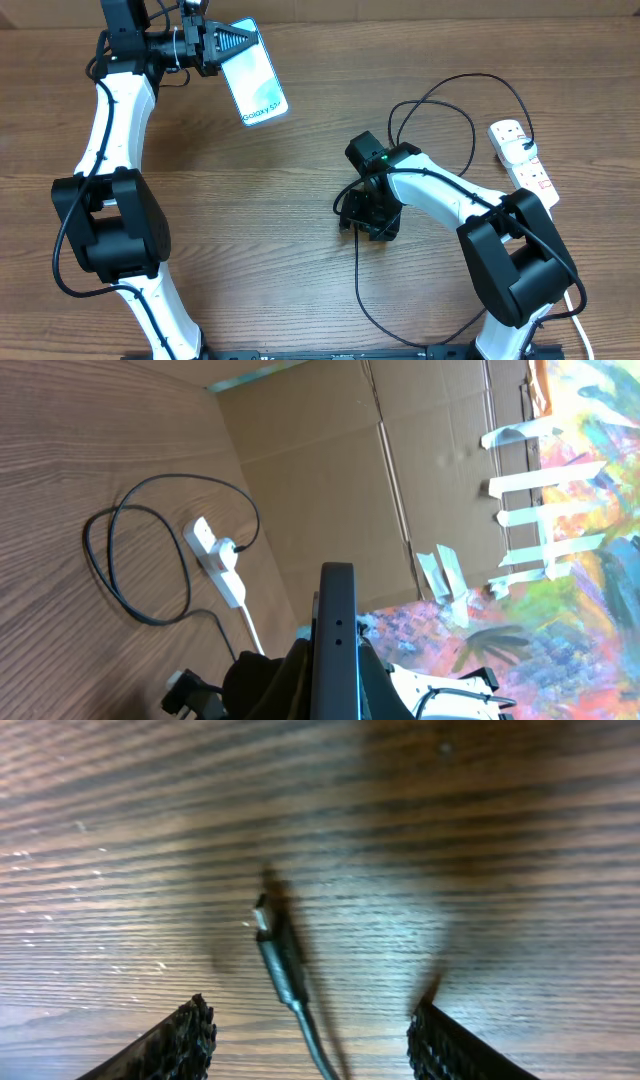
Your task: Plug charger to phone and switch on socket
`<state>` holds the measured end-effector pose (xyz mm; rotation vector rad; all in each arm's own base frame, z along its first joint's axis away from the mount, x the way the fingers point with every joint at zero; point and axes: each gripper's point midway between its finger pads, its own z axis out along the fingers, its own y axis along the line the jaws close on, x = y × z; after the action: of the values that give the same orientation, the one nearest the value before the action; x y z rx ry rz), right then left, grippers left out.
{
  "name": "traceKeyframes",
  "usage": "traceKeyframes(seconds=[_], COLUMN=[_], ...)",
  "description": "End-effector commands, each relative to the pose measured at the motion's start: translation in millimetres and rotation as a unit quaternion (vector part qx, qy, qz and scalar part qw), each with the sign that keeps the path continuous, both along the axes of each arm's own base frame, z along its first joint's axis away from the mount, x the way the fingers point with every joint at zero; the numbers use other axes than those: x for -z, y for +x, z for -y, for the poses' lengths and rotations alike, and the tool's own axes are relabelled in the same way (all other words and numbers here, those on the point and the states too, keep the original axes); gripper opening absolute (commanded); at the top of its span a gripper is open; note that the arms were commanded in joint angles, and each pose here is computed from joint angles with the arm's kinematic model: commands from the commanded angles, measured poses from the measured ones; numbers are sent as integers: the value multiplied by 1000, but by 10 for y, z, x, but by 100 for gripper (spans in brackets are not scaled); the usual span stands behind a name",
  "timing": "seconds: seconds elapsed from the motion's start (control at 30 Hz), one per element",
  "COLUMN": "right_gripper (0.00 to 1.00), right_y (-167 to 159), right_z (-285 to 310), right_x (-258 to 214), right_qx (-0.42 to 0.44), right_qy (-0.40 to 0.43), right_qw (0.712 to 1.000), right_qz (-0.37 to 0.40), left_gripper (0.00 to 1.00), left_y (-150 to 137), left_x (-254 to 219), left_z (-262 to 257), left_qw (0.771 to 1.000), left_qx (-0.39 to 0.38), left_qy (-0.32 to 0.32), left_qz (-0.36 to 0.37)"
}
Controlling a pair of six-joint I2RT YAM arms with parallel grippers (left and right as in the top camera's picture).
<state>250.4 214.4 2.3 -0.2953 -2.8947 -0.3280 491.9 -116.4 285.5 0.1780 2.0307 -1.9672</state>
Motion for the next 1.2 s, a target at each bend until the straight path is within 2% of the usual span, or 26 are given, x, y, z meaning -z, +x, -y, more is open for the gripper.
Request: traceKeyframes(seconds=[0.0,0.5,0.57,0.6,0.77,0.87,1.17], right_gripper=[62,62,58,52,47,38,36], right_y=[-28,200,210,213,194,174,-20], right_z=[62,90,79,111,141,167,204], right_x=[296,318,319,336,368,385,441], right_qx=[-7,-3,-2,11,14,22,38], right_qy=[-23,-49,-48,-58,-65,-73,-76], right_qw=[1000,998,998,997,997,997,996], right_qz=[-15,37,40,40,38,32,-5], left_gripper=[4,4,4,4,4,4,4], left_y=[-61,-44,-38,-34,-34,-35,-36], left_x=[-114,-104,-101,-99,-99,-99,-99], left_z=[25,24,23,22,22,22,23], left_qw=[999,999,999,999,999,999,999], left_qx=[15,10,8,7,7,7,7], left_qy=[-4,-1,0,1,1,1,1], left_qz=[30,33,33,33,33,33,33])
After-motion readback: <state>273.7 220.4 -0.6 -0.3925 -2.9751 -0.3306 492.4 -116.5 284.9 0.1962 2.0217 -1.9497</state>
